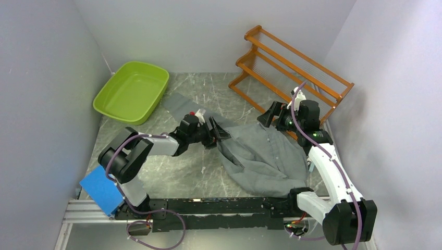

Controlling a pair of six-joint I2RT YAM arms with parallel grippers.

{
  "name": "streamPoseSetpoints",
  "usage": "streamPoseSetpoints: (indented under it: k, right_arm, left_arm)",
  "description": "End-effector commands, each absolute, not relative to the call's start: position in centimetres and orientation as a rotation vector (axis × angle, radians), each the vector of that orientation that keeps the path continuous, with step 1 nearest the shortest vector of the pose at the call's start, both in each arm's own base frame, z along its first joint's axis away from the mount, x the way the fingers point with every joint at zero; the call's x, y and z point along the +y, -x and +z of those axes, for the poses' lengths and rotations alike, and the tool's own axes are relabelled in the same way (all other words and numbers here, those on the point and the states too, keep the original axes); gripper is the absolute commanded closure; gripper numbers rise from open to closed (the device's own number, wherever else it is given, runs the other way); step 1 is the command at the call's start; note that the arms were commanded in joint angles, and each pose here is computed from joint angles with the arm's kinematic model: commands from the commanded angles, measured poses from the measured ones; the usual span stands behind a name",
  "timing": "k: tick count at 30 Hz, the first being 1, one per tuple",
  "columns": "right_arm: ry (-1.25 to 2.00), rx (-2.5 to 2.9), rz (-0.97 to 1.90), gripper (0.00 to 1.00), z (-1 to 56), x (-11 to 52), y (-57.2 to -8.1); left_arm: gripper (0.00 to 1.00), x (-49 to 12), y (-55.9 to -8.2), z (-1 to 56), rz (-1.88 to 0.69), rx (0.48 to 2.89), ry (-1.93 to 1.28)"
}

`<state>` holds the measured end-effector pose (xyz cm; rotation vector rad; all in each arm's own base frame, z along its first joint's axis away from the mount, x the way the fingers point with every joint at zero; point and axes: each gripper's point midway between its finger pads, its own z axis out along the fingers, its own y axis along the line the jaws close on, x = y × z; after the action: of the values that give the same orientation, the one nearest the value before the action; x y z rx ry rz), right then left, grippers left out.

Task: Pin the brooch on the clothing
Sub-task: Flatten out the clothes at the center of the board.

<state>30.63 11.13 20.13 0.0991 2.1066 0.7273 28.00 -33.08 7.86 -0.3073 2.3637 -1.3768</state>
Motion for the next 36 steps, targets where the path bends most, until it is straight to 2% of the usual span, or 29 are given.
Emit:
streamPoseSetpoints:
  k: [1, 3, 4, 6, 7, 11, 16, 20, 24, 28, 32, 36]
  right_arm:
    - [-0.06, 2.047, 0.745, 0.0, 21.3, 11.5, -31.0]
    - [-0.06, 2.049, 0.751, 0.0, 21.2, 11.6, -31.1]
    - [-0.059, 2.049, 0.756, 0.0, 21.3, 11.7, -31.1]
    - [-0.055, 2.049, 0.764, 0.0, 21.5, 11.8, -31.3]
    - [-0.055, 2.046, 0.765, 0.0, 21.7, 11.8, -31.4]
    - [-0.039, 2.017, 0.771, 0.0, 23.7, 12.0, -31.7]
    - [-0.003, 1.966, 0.799, 0.0, 26.8, 12.4, -31.9]
    - [0.037, 1.965, 0.863, 0.0, 26.8, 13.4, -31.5]
    - [0.046, 2.004, 0.875, 0.0, 24.3, 13.6, -31.1]
    - [0.041, 2.085, 0.926, 0.0, 20.5, 14.6, -30.4]
    - [0.092, 2.151, 0.951, 0.0, 18.2, 16.5, -30.0]
    - [0.164, 2.202, 0.935, 0.0, 17.2, 18.9, -30.6]
  left_arm:
    - [0.25, -36.0, -30.4, 13.7, -1.529, 2.137, 0.122]
    - [0.55, -36.6, -31.0, 15.4, -1.54, 2.105, 0.063]
    - [0.65, -36.9, -31.4, 16.6, -1.538, 2.09, 0.029]
    - [0.93, -37.5, -32.1, 19.7, -1.512, 2.057, -0.066]
    - [0.97, -37.7, -32.3, 21.5, -1.495, 2.035, -0.121]
    - [0.97, -36.5, -31.5, 28.3, -1.345, 1.982, -0.295]
    - [0.97, -31.8, -27.1, 34.3, -1.192, 1.881, -0.389]
    - [0.97, -27.7, -24.3, 29.2, -1.092, 2.03, -0.254]
    - [0.97, -23.9, -21.2, 19.2, -0.98, 2.285, -0.038]
    - [0.97, -22.5, -17.6, 9.7, -0.989, 2.49, 0.122]
    - [0.97, -23.1, -16.0, 6.0, -0.987, 2.57, 0.136]
    - [0.97, -24.3, -15.2, 5.4, -0.88, 2.618, 0.011]
